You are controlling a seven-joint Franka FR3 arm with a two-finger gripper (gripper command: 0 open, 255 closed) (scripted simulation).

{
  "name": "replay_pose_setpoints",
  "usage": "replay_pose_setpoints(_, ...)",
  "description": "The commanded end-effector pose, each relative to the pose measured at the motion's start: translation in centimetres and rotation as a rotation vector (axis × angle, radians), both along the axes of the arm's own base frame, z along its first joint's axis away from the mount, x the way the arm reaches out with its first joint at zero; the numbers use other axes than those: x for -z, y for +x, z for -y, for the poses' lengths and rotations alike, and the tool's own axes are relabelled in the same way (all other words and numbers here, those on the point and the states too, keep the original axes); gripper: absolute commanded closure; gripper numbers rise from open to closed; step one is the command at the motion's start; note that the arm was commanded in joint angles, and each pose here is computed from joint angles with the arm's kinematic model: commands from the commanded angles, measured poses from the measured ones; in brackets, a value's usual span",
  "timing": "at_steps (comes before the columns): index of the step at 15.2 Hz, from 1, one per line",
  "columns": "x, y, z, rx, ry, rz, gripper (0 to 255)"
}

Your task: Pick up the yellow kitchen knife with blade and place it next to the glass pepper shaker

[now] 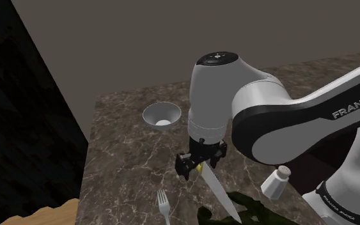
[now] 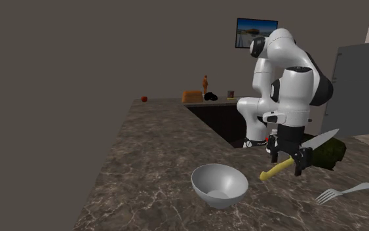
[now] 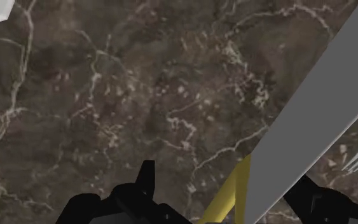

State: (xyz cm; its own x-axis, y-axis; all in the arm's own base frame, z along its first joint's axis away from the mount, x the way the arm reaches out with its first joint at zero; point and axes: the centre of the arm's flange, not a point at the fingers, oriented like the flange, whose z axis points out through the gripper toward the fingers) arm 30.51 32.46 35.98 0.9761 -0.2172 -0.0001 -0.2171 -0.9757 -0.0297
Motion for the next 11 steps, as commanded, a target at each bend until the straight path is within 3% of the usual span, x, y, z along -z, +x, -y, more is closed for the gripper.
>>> replay_pose_setpoints(1, -2.0, 0.1, 0.1, 0.000, -0.001, -0.001, 0)
replay_pose_setpoints(3, -4.3, 0.1, 0.2, 0.000, -0.001, -0.001, 0)
replay_pose_setpoints(11, -4.3, 0.1, 0.2, 0.000, -0.001, -0.001, 0)
